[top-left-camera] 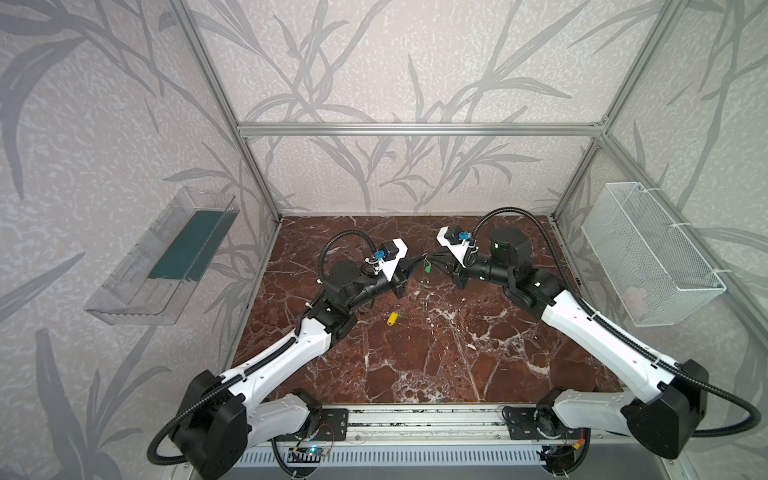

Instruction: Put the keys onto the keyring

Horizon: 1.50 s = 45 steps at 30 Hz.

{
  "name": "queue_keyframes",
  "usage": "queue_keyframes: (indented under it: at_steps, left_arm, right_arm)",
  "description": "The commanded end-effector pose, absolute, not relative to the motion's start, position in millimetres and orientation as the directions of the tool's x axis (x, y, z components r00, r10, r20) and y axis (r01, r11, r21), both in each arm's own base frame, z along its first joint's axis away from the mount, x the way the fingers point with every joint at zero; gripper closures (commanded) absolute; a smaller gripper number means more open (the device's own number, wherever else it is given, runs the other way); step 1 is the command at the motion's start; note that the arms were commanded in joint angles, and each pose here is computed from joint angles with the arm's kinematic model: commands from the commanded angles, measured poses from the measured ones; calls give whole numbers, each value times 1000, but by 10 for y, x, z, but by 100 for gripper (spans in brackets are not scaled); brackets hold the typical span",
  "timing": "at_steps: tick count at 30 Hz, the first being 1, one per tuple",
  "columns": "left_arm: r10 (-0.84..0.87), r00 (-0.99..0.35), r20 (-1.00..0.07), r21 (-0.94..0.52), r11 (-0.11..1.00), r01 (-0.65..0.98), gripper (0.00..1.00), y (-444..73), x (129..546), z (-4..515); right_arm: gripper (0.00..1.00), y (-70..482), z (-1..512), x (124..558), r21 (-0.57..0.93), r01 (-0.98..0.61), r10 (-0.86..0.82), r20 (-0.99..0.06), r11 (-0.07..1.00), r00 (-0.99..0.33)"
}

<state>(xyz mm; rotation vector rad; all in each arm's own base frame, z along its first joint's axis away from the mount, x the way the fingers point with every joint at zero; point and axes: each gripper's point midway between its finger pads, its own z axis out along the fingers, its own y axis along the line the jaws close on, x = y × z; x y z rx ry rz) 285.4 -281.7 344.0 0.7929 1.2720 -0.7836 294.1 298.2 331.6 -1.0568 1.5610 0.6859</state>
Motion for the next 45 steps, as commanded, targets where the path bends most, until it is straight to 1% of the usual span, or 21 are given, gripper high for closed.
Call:
queue_keyframes:
  at_steps: [1,7,10,13,16,20,24,28,31,38,45]
  left_arm:
    - [-98,144,-985,78,494,866,100,-2843,2826,3512]
    - [-110,151,-982,78,491,867,100,-2842,2819,3534]
    - [-113,152,-982,78,487,870,100,-2845,2810,3545]
    - [-115,155,-981,80,490,868,100,-2836,2802,3561]
    - [-115,158,-981,82,491,867,100,-2831,2794,3559]
    - [-121,169,-978,86,505,859,100,-2801,2798,3573]
    - [-126,170,-977,78,533,842,100,-2764,2834,3579]
    - [-132,172,-976,59,599,798,100,-2683,2948,3597]
    - [-134,172,-976,50,633,773,100,-2638,3008,3600]
    - [-145,170,-975,26,680,733,100,-2578,3098,3610]
    - [-140,175,-974,32,685,728,100,-2578,3109,3612]
  right_arm:
    - [82,3029,3362,2871,-86,-914,-255,-967,396,-20]
    - [90,3093,3268,2789,-70,-942,-278,-960,327,-25]
    - [91,3117,3237,2732,-63,-955,-285,-958,291,-24]
    - [91,3122,3231,2723,-65,-957,-287,-958,283,-20]
    - [87,3102,3224,2730,-74,-953,-294,-956,293,-16]
    - [73,3051,3200,2738,-86,-946,-307,-951,313,-15]
    - [67,2970,3209,2746,-95,-934,-307,-951,345,-17]
    - [64,2911,3203,2749,-88,-923,-305,-952,374,-32]
    - [62,2908,3208,2769,-57,-918,-283,-957,393,-62]
    - [58,3002,3041,2825,62,-915,-216,-963,399,-159]
    - [57,3020,2913,2839,86,-913,-228,-955,399,-190]
